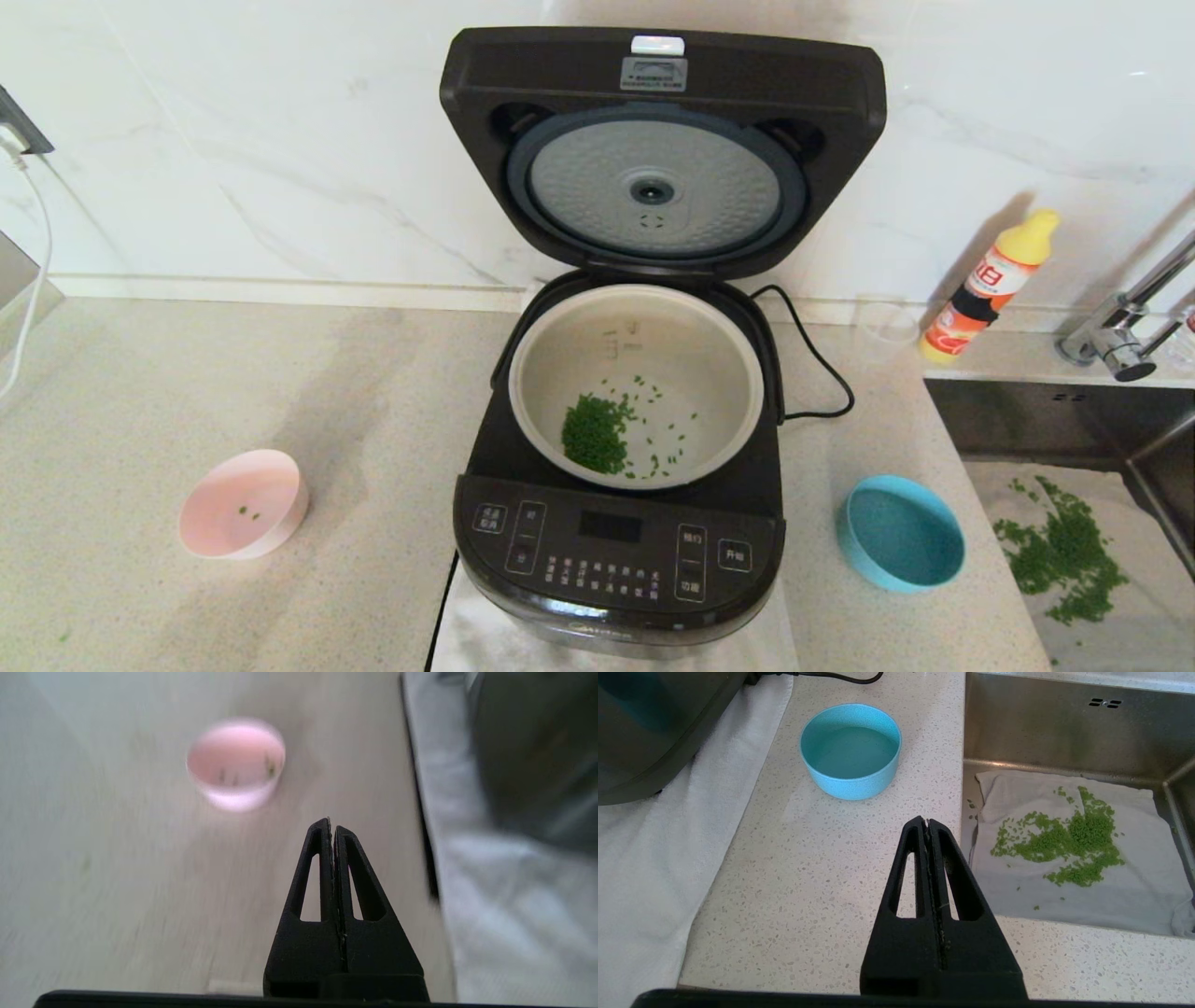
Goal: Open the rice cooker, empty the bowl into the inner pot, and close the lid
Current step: Pour the water from the bowl into the rice cooker
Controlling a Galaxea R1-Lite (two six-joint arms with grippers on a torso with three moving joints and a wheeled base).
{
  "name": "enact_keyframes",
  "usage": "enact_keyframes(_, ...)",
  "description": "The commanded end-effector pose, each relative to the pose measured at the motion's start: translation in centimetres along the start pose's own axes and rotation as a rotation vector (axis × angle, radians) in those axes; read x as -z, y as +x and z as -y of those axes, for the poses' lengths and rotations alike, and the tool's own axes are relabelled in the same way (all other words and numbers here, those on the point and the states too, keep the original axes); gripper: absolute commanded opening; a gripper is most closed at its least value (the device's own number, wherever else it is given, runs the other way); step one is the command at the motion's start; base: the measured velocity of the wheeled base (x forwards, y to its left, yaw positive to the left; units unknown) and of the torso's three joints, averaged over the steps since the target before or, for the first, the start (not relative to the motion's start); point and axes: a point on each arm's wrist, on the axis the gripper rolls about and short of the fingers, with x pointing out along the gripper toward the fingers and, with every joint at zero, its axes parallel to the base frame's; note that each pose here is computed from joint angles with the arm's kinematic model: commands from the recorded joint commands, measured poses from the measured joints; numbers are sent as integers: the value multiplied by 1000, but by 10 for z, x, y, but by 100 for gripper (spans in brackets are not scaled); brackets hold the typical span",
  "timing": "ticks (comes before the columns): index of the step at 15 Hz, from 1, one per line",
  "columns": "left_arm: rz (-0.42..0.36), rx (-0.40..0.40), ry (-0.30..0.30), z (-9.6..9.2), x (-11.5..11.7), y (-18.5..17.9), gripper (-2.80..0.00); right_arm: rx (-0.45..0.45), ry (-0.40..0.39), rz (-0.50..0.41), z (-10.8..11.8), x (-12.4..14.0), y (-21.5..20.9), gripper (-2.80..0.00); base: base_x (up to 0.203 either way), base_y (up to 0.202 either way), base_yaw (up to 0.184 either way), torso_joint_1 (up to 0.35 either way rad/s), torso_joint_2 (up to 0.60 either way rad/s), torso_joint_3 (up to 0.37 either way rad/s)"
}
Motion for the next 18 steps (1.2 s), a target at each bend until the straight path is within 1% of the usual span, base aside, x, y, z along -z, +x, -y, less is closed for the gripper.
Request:
enact_keyframes(1, -19, -1, -5, 0, 5, 1, -280, 3, -12, 0, 0, 0, 0, -280, 0, 0, 0, 0, 0, 0)
enact_keyframes(2, -34, 2, 21, 0, 5, 1, -280, 3, -3, 0, 0, 0, 0, -280, 0, 0, 0, 0, 0, 0)
enact_keyframes(3, -50, 7, 33, 0, 6, 0, -280, 0, -1, 3, 0, 0, 0, -280, 0, 0, 0, 0, 0, 0)
enact_keyframes(4, -42, 7, 39, 0, 6, 1, -280, 0, -3, 3, 0, 0, 0, -280, 0, 0, 0, 0, 0, 0)
enact_keyframes(5, -36, 7, 26, 0, 5, 1, -280, -1, -18, -8, 0, 0, 0, -280, 0, 0, 0, 0, 0, 0)
enact_keyframes(7, -20, 3, -2, 0, 5, 1, -280, -11, -100, -4, 0, 1, 0, -280, 0, 0, 0, 0, 0, 0)
enact_keyframes(8, -21, 3, -2, 0, 5, 1, -280, -14, -109, 8, 0, 0, 0, -280, 0, 0, 0, 0, 0, 0)
enact_keyframes(10, -21, 3, -2, 0, 5, 1, -280, -5, -70, 3, 0, 0, 0, -280, 0, 0, 0, 0, 0, 0)
enact_keyframes(14, -21, 4, -2, 0, 5, 1, -280, -4, -70, -14, 0, 1, 0, -280, 0, 0, 0, 0, 0, 0)
enact_keyframes(15, -21, 3, -2, 0, 5, 1, -280, -3, -70, -4, 0, -1, -1, -280, 0, 0, 0, 0, 0, 0)
enact_keyframes(16, -21, 3, -2, 0, 5, 1, -280, 0, -72, 19, 0, -11, -3, -280, 0, 0, 0, 0, 0, 0)
enact_keyframes(17, -21, 3, -2, 0, 5, 1, -280, 4, -67, 54, 0, -32, -8, -280, 0, 0, 0, 0, 0, 0)
enact_keyframes(18, -21, 3, -2, 0, 5, 1, -280, 9, -54, 64, 0, -55, -9, -280, 0, 0, 0, 0, 0, 0)
